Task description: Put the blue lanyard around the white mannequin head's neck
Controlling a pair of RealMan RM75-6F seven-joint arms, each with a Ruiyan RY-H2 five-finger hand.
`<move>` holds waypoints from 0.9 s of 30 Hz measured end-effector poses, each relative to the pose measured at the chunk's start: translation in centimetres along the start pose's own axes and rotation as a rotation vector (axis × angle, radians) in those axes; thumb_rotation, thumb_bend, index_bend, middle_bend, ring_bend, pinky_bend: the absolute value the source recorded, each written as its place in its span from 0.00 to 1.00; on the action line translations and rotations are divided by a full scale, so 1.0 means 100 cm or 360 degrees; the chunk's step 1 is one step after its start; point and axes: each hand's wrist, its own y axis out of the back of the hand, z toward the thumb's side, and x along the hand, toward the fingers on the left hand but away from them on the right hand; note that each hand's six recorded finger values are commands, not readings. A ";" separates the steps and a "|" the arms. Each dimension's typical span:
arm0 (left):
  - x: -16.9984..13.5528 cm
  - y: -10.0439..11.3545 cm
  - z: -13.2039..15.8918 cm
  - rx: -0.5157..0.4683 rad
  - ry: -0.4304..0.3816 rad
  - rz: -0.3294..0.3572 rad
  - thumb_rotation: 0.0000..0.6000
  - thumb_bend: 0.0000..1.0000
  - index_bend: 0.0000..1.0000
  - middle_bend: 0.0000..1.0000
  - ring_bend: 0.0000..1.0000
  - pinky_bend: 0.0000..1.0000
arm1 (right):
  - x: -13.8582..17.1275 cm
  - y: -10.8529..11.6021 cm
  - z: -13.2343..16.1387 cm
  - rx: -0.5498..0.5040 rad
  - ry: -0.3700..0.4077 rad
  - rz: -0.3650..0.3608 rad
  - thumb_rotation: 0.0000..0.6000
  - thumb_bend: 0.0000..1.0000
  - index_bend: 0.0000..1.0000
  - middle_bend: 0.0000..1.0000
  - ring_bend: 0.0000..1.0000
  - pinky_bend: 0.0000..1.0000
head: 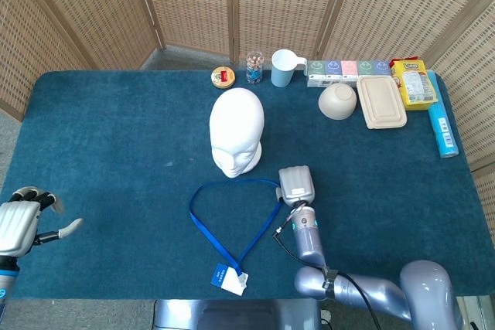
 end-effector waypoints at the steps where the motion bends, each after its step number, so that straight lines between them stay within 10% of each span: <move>1: 0.000 0.000 0.000 -0.0004 0.0001 -0.0001 0.08 0.07 0.55 0.51 0.34 0.22 | 0.000 0.000 0.001 0.0007 0.0002 0.0002 0.71 0.47 0.52 1.00 1.00 1.00; 27: 0.002 -0.006 -0.004 0.0020 -0.0003 -0.0044 0.08 0.07 0.54 0.51 0.35 0.30 | 0.000 -0.006 0.006 -0.0015 0.0000 0.0050 0.86 0.58 0.57 1.00 1.00 1.00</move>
